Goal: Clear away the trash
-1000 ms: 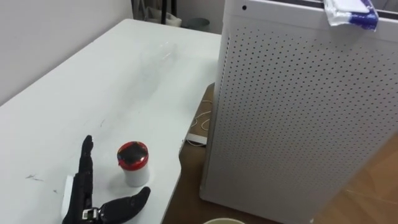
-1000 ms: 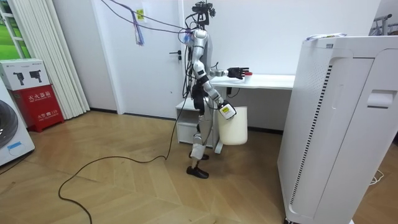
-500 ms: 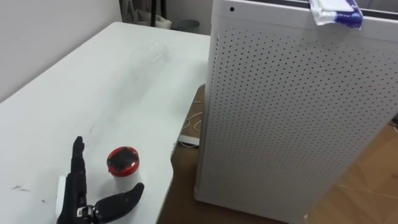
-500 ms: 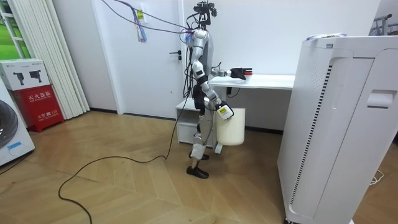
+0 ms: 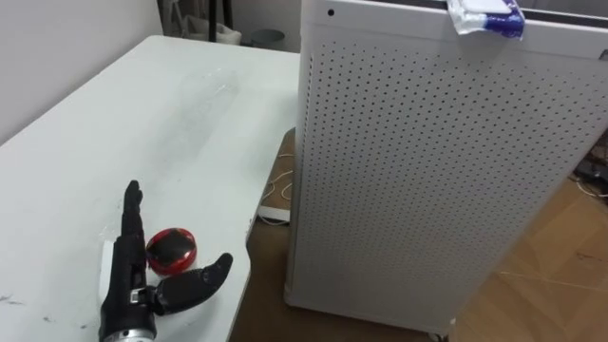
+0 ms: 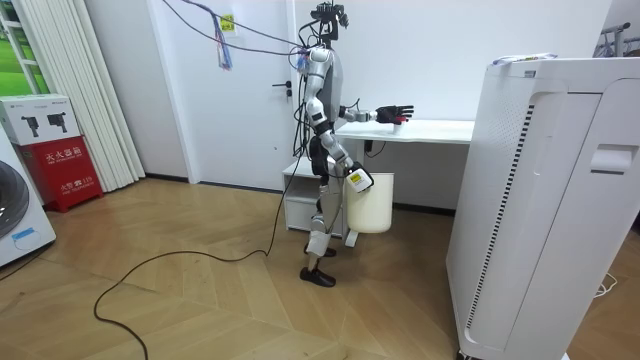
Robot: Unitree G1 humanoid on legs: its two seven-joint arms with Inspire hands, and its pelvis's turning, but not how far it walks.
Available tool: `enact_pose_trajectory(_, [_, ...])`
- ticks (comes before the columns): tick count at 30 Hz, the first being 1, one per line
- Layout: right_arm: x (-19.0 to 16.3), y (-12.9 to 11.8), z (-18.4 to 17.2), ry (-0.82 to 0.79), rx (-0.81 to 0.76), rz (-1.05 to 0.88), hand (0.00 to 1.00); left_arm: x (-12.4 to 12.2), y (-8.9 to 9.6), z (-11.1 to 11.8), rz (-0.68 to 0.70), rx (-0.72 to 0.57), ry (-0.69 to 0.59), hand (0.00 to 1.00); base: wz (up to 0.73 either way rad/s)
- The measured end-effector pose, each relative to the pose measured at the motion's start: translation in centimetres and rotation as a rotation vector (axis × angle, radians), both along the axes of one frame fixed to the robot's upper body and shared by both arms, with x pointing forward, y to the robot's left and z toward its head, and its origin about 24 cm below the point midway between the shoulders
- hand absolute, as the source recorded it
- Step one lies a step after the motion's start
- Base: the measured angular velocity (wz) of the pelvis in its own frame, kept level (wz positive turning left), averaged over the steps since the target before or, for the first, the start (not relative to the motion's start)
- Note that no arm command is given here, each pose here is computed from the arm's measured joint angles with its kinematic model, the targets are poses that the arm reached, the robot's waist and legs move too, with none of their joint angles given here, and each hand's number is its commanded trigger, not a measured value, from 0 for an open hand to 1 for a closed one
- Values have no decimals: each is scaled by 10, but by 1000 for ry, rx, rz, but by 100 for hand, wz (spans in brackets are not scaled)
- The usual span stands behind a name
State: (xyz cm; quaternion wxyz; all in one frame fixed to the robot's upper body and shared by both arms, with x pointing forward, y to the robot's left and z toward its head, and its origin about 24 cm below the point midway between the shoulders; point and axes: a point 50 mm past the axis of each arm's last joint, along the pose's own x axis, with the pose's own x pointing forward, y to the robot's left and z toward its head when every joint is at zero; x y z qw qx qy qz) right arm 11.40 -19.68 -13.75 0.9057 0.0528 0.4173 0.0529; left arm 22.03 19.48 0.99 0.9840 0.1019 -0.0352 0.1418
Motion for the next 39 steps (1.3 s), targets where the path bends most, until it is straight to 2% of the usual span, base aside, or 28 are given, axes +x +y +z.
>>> enact_pose_trajectory(27, [3,3,2,-15,16,9,100,6,-12,-8,-90,-11,78,100,0])
enact_pose_trajectory(36, [18,5,9,-63,12,12,100,10,-17,-9,-101,-28,68,100,-1])
enact_pose_trajectory(39, [25,7,13,-95,9,12,100,11,-20,-8,-125,-78,58,100,-2])
